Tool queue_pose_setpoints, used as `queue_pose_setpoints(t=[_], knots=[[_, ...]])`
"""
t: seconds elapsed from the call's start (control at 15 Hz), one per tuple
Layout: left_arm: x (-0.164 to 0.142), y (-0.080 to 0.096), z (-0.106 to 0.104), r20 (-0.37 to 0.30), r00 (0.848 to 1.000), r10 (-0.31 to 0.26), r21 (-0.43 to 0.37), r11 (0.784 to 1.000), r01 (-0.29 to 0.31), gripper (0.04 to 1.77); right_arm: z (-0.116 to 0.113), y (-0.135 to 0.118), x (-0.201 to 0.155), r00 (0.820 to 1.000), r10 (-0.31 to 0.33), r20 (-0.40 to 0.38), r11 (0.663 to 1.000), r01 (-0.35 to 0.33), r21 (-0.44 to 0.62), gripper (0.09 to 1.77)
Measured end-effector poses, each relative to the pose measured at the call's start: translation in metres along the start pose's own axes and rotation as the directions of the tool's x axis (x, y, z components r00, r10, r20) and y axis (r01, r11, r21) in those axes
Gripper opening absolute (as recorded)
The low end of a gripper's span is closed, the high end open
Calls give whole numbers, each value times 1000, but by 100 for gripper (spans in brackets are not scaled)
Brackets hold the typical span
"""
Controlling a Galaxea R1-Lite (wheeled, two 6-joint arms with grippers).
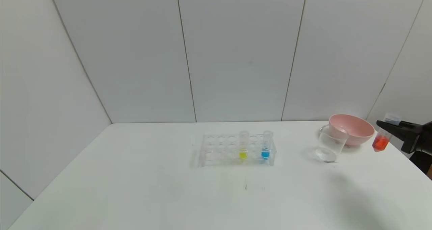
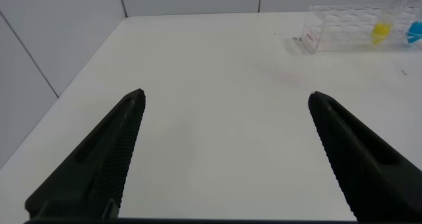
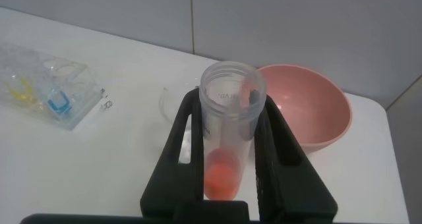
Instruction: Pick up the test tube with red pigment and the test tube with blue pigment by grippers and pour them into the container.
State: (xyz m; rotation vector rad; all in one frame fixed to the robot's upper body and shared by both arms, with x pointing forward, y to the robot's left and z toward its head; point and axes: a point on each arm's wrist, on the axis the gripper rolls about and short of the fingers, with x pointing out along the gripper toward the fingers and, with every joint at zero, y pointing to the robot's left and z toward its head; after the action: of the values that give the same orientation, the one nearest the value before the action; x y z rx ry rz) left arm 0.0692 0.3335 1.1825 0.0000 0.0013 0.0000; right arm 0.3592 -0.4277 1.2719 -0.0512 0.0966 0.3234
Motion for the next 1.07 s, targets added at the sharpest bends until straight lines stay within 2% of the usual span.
queue_pose_setpoints(t=[0.27,0.53,0.73,0.93,1.07], knots=[[0,0,0,0,1000,0,0,1000,0,176,6,-29,28,1000,-21,20,997,22,-79,50],[0,0,0,0,1000,0,0,1000,0,176,6,-41,57,999,-21,-40,994,17,-110,50],[0,0,0,0,1000,0,0,1000,0,176,12,-39,77,993,25,-115,994,-36,-103,50],[0,0,0,0,1000,0,0,1000,0,176,19,-33,86,970,79,-230,988,-107,-111,50],[0,0,0,0,1000,0,0,1000,0,176,33,-33,91,964,95,-250,966,-150,-210,50]])
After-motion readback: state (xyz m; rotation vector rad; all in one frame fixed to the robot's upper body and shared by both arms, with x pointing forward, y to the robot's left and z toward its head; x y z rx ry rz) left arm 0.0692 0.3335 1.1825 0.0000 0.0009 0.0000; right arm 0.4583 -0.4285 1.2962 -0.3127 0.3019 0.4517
